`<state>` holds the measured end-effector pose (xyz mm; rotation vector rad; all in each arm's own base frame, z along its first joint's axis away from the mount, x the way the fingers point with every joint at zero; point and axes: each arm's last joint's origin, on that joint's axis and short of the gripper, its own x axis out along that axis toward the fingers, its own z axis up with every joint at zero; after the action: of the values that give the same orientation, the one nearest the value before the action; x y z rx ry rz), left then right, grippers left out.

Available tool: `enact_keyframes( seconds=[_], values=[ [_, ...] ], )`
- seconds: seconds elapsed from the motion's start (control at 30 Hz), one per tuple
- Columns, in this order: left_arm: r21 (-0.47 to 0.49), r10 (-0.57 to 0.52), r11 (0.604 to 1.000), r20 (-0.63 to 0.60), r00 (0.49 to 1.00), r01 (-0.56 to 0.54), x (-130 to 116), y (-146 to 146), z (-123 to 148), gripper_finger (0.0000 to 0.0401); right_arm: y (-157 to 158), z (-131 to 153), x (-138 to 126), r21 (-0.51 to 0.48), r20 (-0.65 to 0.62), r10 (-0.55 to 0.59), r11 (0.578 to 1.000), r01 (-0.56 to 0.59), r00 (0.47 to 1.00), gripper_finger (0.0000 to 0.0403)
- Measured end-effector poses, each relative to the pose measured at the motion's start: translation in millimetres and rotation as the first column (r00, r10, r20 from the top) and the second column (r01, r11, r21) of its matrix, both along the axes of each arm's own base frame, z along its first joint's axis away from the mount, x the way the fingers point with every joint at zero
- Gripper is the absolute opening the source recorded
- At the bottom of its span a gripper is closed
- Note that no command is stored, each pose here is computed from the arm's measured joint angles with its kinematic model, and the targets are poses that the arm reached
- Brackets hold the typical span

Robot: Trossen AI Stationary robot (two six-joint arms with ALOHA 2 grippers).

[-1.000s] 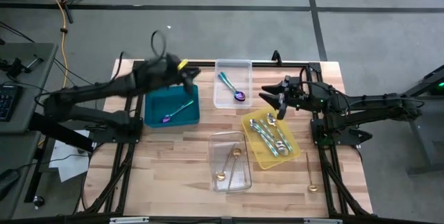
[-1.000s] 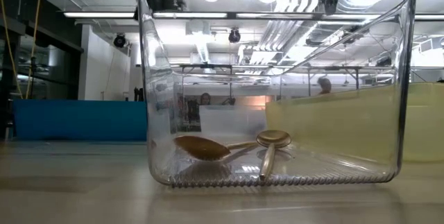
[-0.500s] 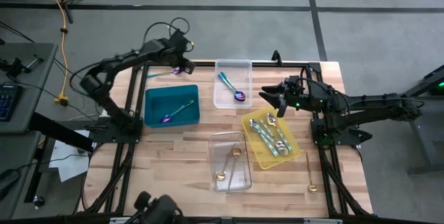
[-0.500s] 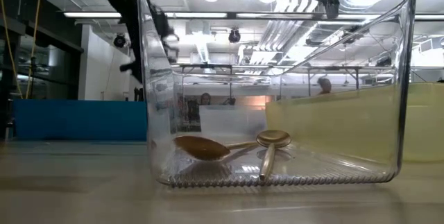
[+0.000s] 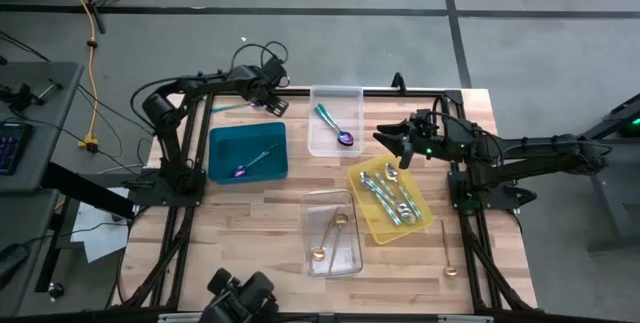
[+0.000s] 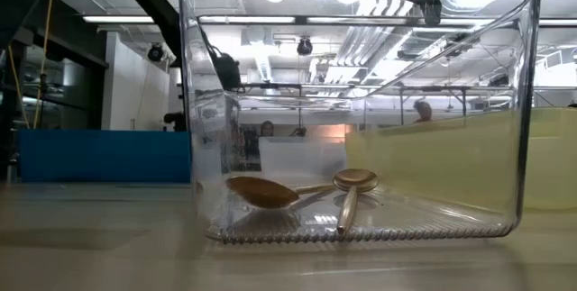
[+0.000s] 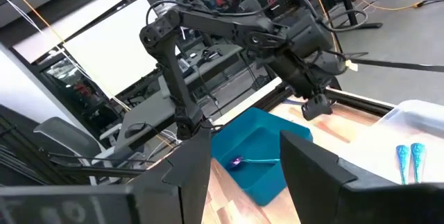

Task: Sort silverware by color (type)
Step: Put the violet spoon into the white bin

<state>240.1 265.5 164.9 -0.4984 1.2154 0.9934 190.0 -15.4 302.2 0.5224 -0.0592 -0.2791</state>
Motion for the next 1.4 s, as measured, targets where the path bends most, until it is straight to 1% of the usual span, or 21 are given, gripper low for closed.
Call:
enact_keyframes(
  seconds=[0.07, 0.23, 0.37, 0.43, 0.53, 0.6, 0.67, 0.87, 0.9, 1.0, 1.1, 1.17, 1.27, 1.4],
  values=[
    [0.016, 0.014, 1.000, -0.014, 1.000, -0.014, 1.3, 2.6, -5.6, 0.0200, 0.0, 0.0, 0.0, 0.003, 0.001, 0.000, 1.000, 0.000, 1.000, 0.0165],
    [0.051, 0.036, 0.998, -0.063, 0.997, -0.033, 3.3, 7.6, -19.1, 0.0200, 0.0, 0.0, 0.0, 0.048, 0.013, -0.001, 0.999, 0.001, 1.000, 0.0165],
    [0.058, 0.041, 0.998, -0.082, 0.996, -0.037, 5.2, 10.2, -29.1, 0.0200, 0.0, 0.0, 0.0, 0.051, 0.014, -0.002, 0.999, 0.001, 1.000, 0.0165],
    [0.067, 0.047, 0.997, -0.094, 0.994, -0.041, 5.5, 11.0, -31.2, 0.0200, 0.0, 0.0, 0.0, 0.054, 0.015, -0.002, 0.999, 0.001, 1.000, 0.0165],
    [0.078, 0.048, 0.996, -0.107, 0.993, -0.040, 6.4, 11.4, -33.1, 0.0190, 0.0, -0.1, 0.0, 0.087, 0.024, -0.003, 0.996, 0.001, 1.000, 0.0165],
    [0.086, 0.049, 0.996, -0.102, 0.994, -0.040, 7.1, 12.2, -33.3, 0.0171, 0.0, -0.1, 0.0, 0.098, 0.027, -0.004, 0.995, 0.001, 1.000, 0.0165],
    [0.097, 0.044, 0.995, -0.094, 0.995, -0.035, 7.6, 13.4, -33.0, 0.0143, 0.0, -0.1, 0.0, 0.098, 0.027, -0.004, 0.995, 0.001, 1.000, 0.0165],
    [0.093, 0.039, 0.995, -0.121, 0.992, -0.028, 5.1, 12.7, -31.6, 0.0023, 0.0, -0.2, 0.0, 0.098, 0.026, -0.003, 0.995, 0.001, 1.000, 0.0165],
    [0.091, 0.046, 0.995, -0.117, 0.992, -0.035, 4.9, 12.2, -30.0, 0.0014, 0.0, -0.2, 0.0, 0.098, 0.026, -0.004, 0.995, 0.001, 1.000, 0.0165],
    [0.056, 0.047, 0.998, -0.095, 0.994, -0.042, 5.4, 7.6, -26.8, 0.0017, 0.1, -0.6, 0.0, 0.098, 0.022, -0.003, 0.995, 0.001, 1.000, 0.0165],
    [0.018, 0.016, 1.000, -0.085, 0.996, -0.015, 6.1, -2.2, -17.7, 0.0008, 0.0, -1.7, 0.0, 0.098, 0.010, -0.003, 0.995, 0.002, 1.000, 0.0165],
    [0.012, 0.000, 1.000, -0.049, 0.999, 0.001, 7.2, -7.4, -7.1, 0.0005, 0.1, -2.8, 0.0, 0.099, -0.001, -0.003, 0.995, 0.003, 1.000, 0.0165],
    [0.046, -0.007, 0.999, 0.026, 1.000, 0.006, 5.4, -14.7, 20.5, 0.0003, 0.1, -4.3, -0.1, 0.100, -0.016, -0.003, 0.995, 0.005, 1.000, 0.0165],
    [0.140, -0.019, 0.990, 0.134, 0.991, 0.000, -0.6, -29.3, 66.0, 0.0003, 0.0, -4.8, -0.1, 0.099, -0.022, -0.003, 0.995, 0.005, 1.000, 0.0165]
  ],
)
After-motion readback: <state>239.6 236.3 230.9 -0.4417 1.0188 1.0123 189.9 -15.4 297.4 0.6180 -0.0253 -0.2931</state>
